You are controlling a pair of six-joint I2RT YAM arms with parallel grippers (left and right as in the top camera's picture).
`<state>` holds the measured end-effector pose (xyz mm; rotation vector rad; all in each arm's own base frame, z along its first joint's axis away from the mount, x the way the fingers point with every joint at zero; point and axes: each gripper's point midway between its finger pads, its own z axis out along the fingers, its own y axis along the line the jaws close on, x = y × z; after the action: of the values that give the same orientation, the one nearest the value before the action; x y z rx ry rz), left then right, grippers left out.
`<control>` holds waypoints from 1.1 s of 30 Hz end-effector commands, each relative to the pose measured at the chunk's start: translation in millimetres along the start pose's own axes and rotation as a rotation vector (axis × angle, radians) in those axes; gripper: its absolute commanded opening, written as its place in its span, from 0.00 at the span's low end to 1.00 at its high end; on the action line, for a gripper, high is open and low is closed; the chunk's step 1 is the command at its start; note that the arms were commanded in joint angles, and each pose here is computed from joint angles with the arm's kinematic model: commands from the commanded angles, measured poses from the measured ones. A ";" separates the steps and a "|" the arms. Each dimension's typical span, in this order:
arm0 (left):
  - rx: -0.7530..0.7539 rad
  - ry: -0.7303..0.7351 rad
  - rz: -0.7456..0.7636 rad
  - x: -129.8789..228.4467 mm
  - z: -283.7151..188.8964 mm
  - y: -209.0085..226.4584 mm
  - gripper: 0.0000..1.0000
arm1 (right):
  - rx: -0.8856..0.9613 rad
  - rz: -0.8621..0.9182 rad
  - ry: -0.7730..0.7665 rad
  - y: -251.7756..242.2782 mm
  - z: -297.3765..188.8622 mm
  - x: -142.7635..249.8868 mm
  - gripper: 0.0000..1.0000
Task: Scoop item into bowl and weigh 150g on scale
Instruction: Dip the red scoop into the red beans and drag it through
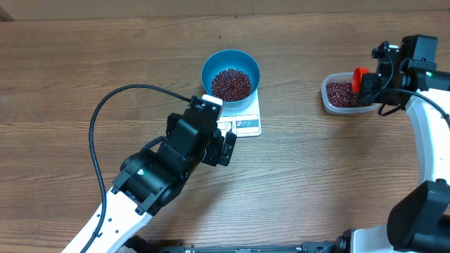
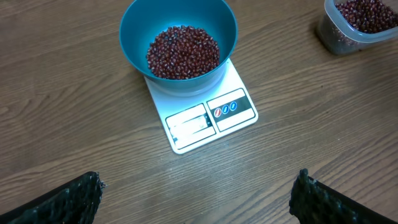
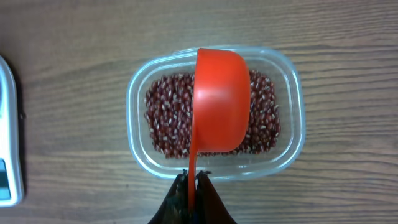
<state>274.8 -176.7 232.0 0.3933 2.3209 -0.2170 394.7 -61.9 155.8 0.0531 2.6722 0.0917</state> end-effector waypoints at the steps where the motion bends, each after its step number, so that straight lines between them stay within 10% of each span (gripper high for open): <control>1: -0.017 -0.002 -0.018 -1.2 1.6 3.7 1.00 | 0.029 -0.057 0.044 -8.5 11.5 5.5 0.04; 33: -0.017 -0.002 -0.018 -1.2 1.6 3.7 1.00 | -0.144 -0.048 0.234 11.5 65.6 43.5 0.04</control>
<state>274.8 -176.7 232.0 0.3933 2.3209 -0.2170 385.4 -53.3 85.9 -0.0554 2.8794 0.1988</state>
